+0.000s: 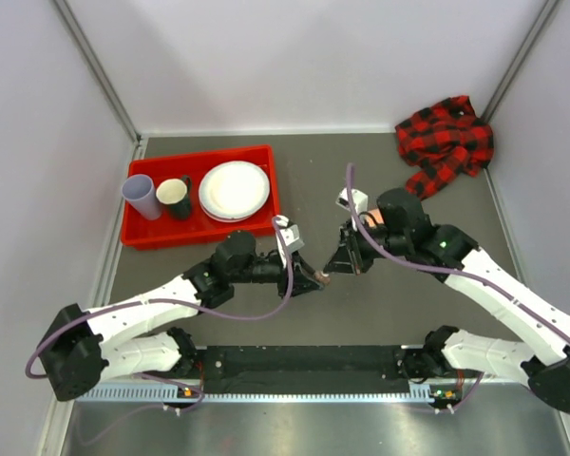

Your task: Paint the nails

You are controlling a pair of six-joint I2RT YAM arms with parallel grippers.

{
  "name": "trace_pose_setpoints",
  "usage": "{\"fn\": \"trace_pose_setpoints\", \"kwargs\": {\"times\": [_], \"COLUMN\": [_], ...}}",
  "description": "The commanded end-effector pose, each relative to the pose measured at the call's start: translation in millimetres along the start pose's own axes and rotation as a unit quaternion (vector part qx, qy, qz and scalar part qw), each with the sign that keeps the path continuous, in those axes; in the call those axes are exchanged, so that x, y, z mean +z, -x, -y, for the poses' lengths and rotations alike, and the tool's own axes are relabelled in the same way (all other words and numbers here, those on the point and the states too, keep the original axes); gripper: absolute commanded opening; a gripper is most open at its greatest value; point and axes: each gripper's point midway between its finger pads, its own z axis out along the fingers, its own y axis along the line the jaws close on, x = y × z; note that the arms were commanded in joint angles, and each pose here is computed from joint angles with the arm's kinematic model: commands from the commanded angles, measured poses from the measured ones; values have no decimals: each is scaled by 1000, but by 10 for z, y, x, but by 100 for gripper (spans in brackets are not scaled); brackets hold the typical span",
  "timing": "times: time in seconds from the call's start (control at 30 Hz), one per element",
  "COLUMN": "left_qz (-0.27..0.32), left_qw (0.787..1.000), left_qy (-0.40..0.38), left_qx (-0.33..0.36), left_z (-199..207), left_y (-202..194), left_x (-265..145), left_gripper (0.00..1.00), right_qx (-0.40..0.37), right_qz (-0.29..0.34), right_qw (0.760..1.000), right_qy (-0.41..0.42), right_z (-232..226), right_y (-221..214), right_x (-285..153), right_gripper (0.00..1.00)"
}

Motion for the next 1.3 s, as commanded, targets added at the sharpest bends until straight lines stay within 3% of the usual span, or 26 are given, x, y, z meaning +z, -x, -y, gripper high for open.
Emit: {"fn": "trace_pose_setpoints", "kwargs": {"times": [0.0,0.07,0.23,0.47,0.5,0.53,0.6,0.67,0.77,0.87,1.0,1.27], "left_qz": [61,60,59,84,90,86,78,65,46,44,45,49], "left_qw": [956,943,948,991,993,993,991,984,981,982,980,981], "left_qy": [-284,-323,-304,-68,-7,19,78,149,172,171,182,176], "left_qx": [43,53,68,73,77,79,81,71,70,70,69,68], "left_z": [1148,1293,1272,511,290,176,-52,-342,-476,-490,-533,-502], "left_y": [573,619,668,838,868,845,815,736,615,560,520,456], "left_x": [-314,-423,-430,-164,-145,-125,-123,-134,-104,-80,-102,-137], "left_gripper": [0,0,0,0,0,0,0,0,0,0,0,0], "right_qx": [-123,-139,-153,-101,-79,-55,13,95,161,152,145,139], "right_qz": [26,28,24,44,40,45,44,69,79,95,80,79], "right_qw": [975,966,966,989,994,997,995,978,965,964,965,971], "right_qy": [184,214,209,95,58,-13,-90,-173,-191,-195,-203,-180], "right_z": [-562,-667,-685,-406,-292,-45,143,353,347,210,198,149], "right_y": [72,40,4,123,120,169,203,311,338,443,445,563], "right_x": [-6,-57,-147,-153,-145,-102,-163,-225,-210,-204,-100,96], "right_gripper": [0,0,0,0,7,25,32,35,37,40,52,51]}}
